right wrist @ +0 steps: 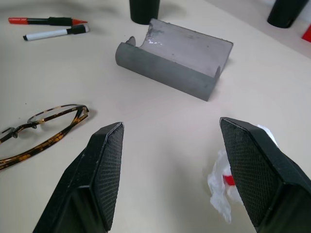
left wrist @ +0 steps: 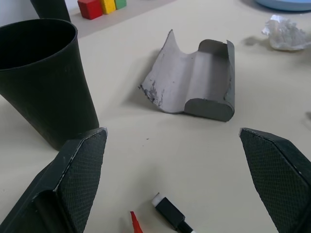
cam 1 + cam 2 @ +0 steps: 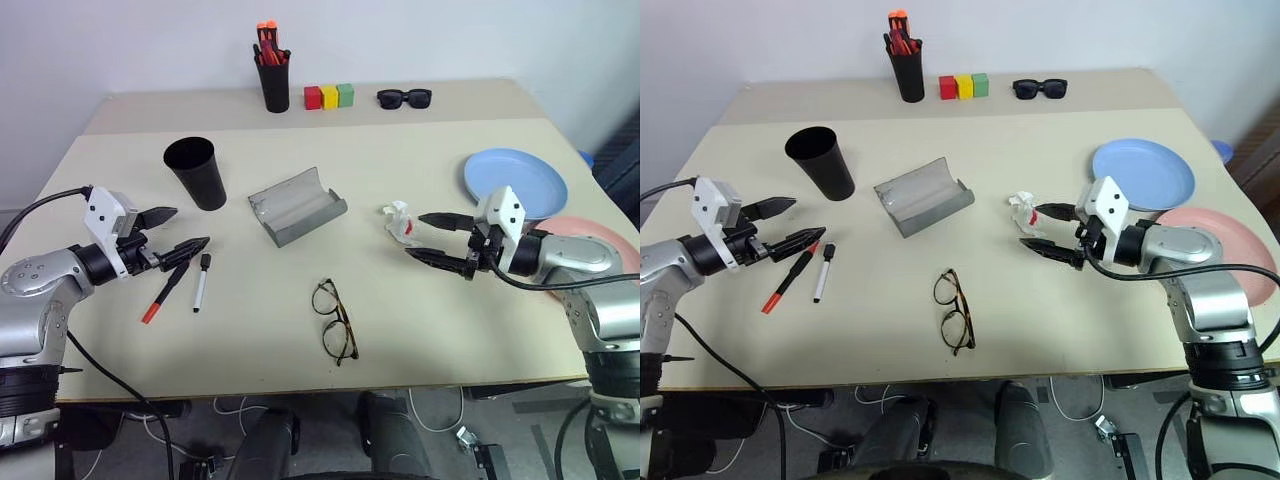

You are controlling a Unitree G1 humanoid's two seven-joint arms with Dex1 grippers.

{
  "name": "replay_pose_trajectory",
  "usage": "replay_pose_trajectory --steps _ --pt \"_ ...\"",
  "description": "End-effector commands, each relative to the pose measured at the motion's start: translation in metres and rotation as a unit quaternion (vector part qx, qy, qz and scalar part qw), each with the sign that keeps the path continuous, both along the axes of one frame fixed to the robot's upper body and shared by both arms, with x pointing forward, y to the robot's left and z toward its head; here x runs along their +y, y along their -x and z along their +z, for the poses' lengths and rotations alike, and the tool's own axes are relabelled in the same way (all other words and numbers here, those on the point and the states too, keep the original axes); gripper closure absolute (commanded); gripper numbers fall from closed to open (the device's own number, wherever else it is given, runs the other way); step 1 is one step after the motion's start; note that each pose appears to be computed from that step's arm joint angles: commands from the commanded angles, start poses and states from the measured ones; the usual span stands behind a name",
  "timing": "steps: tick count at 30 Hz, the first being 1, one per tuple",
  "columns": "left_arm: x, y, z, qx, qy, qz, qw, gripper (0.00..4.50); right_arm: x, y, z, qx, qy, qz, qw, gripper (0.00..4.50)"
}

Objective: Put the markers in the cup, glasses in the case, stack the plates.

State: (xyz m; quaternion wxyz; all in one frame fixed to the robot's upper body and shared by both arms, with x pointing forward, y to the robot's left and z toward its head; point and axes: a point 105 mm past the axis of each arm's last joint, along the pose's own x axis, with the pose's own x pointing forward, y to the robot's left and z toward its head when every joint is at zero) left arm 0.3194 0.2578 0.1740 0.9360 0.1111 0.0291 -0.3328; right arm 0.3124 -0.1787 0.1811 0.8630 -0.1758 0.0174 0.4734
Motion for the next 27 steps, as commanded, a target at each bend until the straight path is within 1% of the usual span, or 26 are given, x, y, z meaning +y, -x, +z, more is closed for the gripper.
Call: replay_pose_trajectory --steps 1,2,4,5,7,9,10,11,14,17,19,22,24,27 --pt "0.001 0.0 0.017 -0.042 -0.007 0.0 0.999 0.0 0.004 0.005 0.021 -0.033 -0.024 0.011 0.999 1.3" --pt "0.003 0.0 0.019 -0.052 -0.012 0.009 0.999 0.0 0.007 0.005 0.025 -0.033 -0.041 0.014 0.999 1.3" --pt "0.006 0.0 0.015 -0.029 -0.004 0.025 0.999 0.0 0.013 0.006 0.039 -0.038 -0.088 0.024 0.995 1.3" --pt "0.009 0.0 0.014 -0.017 0.003 0.034 0.999 0.0 0.016 0.007 0.046 -0.027 -0.118 0.032 0.992 1.3" --pt "0.011 0.001 0.015 -0.019 0.0 0.042 0.999 0.0 0.022 0.009 0.05 -0.007 -0.139 0.045 0.989 1.3" --pt "0.014 0.002 0.015 -0.014 0.001 0.05 0.999 0.0 0.027 0.013 0.05 0.03 -0.164 0.068 0.984 0.77" --pt "0.015 0.002 0.015 -0.013 0.001 0.056 0.998 0.0 0.029 0.016 0.05 0.036 -0.17 0.079 0.982 0.44" --pt "0.02 0.004 0.015 -0.015 -0.005 0.065 0.998 0.0 0.034 0.019 0.049 0.034 -0.16 0.087 0.983 0.06" --pt "0.025 0.013 0.014 0.018 0.016 0.082 0.996 0.0 0.048 0.028 0.04 0.023 -0.115 0.111 0.987 0.06" --pt "0.035 0.02 0.009 0.081 0.043 0.105 0.99 0.0 0.062 0.032 0.041 0.016 -0.103 0.129 0.986 0.06" --pt "0.034 0.021 0.005 0.119 0.062 0.118 0.984 0.0 0.065 0.03 0.034 -0.022 -0.047 0.119 0.992 0.06" --pt "0.036 0.02 -0.008 0.157 0.037 0.159 0.974 0.0 0.071 0.036 0.036 -0.028 -0.052 0.129 0.99 0.06" --pt "0.038 0.022 -0.017 0.18 -0.015 0.187 0.966 0.0 0.072 0.037 0.039 -0.039 -0.058 0.13 0.989 0.06" --pt "0.029 0.027 -0.023 0.215 -0.01 0.172 0.961 0.0 0.075 0.037 0.041 -0.051 -0.072 0.129 0.988 0.06"
